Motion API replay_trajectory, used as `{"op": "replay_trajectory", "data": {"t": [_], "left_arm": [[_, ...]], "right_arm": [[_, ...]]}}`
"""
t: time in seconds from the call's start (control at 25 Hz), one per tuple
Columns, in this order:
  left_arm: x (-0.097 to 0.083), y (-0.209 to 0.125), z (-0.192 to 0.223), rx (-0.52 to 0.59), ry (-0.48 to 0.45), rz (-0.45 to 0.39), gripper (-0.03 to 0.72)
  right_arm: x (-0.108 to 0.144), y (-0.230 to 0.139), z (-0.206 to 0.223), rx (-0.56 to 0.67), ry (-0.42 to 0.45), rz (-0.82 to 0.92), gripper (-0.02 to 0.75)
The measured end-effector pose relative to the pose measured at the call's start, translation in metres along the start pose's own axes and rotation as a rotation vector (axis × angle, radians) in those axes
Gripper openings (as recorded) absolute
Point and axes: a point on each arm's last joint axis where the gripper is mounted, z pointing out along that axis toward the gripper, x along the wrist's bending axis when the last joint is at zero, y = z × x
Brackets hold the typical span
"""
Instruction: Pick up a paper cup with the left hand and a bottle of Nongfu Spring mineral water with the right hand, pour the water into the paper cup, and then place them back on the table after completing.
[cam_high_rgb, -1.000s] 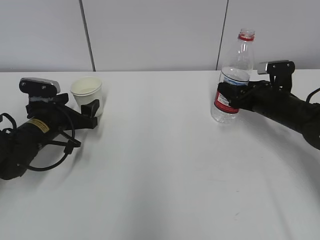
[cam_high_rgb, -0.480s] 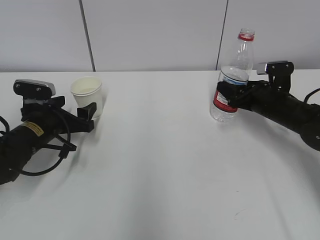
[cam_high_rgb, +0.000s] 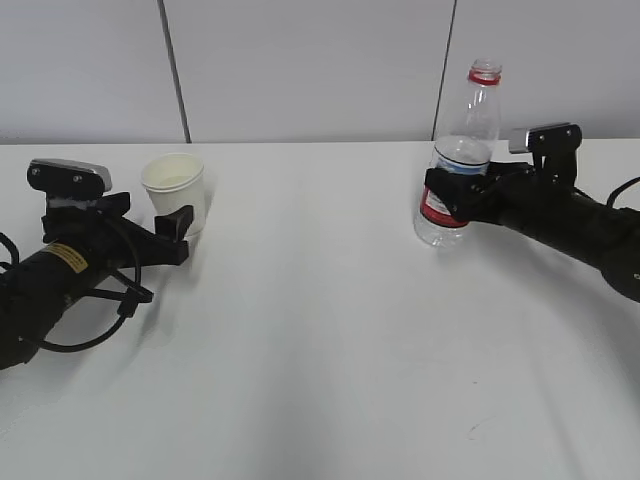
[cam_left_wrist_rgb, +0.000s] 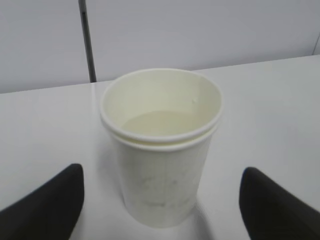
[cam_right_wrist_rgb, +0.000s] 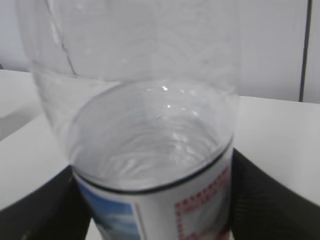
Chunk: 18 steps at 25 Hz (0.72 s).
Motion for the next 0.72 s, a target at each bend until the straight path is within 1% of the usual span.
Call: {"op": "replay_trajectory", "data": {"t": [0.08, 0.16, 0.32, 0.56, 0.72], "left_arm": [[0.0, 0.0, 0.0, 0.0, -0.001, 0.001, 0.578], [0.0, 0.0, 0.0, 0.0, -0.001, 0.001, 0.578], [0.0, 0.0, 0.0, 0.0, -0.002, 0.001, 0.578], [0.0, 0.0, 0.0, 0.0, -0.002, 0.001, 0.578], [0.0, 0.0, 0.0, 0.0, -0.002, 0.001, 0.578]], "right_arm": [[0.001, 0.0, 0.0, 0.004, 0.008, -0.006, 0.605], [0.001, -0.001, 0.0, 0.012, 0.014, -0.007, 0.627], [0.003, -0.004, -0.002, 0.023, 0.015, 0.003, 0.636], [0.005, 0.004, -0.008, 0.061, -0.009, -0.01, 0.638], [0.005, 0.007, -0.009, 0.066, -0.011, -0.007, 0.639]]}}
